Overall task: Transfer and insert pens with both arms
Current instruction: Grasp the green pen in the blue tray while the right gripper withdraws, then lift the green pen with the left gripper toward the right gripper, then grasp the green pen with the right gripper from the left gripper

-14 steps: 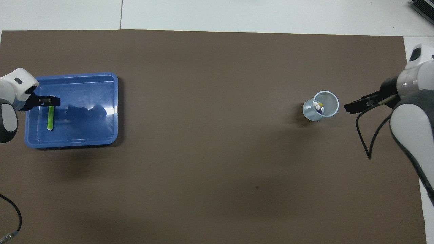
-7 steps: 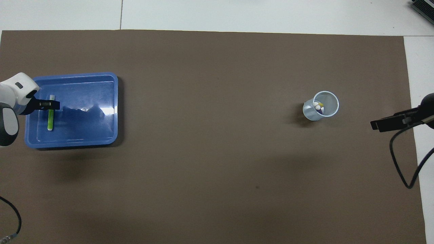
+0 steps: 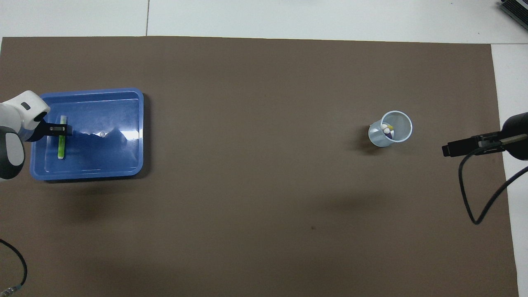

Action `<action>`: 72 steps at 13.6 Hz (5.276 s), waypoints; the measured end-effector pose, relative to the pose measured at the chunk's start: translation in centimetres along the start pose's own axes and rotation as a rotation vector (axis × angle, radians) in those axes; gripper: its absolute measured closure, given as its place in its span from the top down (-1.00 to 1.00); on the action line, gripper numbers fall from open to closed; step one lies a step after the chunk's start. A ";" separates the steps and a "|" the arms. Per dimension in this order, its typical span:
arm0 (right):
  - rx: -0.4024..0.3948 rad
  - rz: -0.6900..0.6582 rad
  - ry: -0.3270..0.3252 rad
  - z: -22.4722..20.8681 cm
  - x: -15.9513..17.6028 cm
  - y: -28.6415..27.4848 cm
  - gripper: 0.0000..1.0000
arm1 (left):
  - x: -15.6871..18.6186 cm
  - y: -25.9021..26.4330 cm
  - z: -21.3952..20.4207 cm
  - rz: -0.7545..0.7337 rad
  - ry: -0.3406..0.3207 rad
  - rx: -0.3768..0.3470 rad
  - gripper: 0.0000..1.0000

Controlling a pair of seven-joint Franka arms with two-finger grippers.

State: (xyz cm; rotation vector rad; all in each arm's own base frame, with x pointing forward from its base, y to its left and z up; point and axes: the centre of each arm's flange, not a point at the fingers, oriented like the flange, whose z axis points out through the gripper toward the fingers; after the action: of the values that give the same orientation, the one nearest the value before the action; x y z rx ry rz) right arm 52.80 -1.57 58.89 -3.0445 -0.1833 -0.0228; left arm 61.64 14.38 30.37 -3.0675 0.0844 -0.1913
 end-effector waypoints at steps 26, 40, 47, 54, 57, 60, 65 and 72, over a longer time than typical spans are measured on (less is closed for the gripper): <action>0.059 0.039 -0.019 -1.2 -1.3 -3.7 1.00 | 1.4 15.4 -11.0 -0.348 -0.347 -0.289 -0.67; 0.388 0.328 0.062 5.0 2.2 -16.2 1.00 | 0.5 33.7 -15.3 -1.071 -0.564 -0.307 -0.67; 0.454 0.413 0.104 10.4 3.5 -23.2 1.00 | -0.7 39.7 -17.1 -1.328 -0.657 -0.293 -0.67; 0.489 0.429 0.129 13.9 4.4 -27.1 1.00 | -3.3 47.4 -18.0 -1.447 -0.648 -0.289 -0.67; 0.490 0.431 0.131 13.8 4.5 -27.0 1.00 | -3.3 47.3 -17.8 -1.455 -0.654 -0.287 -0.67; 0.489 0.430 0.129 13.9 4.4 -27.0 0.92 | -3.2 47.5 -18.0 -1.482 -0.708 -0.322 -0.67; 0.487 0.429 0.121 14.1 4.3 -27.0 0.16 | -3.0 47.3 -17.8 -1.508 -0.717 -0.351 -0.67; 0.485 0.428 0.112 14.2 4.3 -27.0 -0.05 | -3.0 47.3 -17.7 -1.511 -0.719 -0.354 -0.67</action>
State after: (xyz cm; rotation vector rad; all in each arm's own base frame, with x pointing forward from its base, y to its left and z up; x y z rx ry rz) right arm 53.90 26.97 47.29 -2.5275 0.4098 -0.1011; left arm 54.05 -33.71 44.25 -2.4585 -2.2840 0.9079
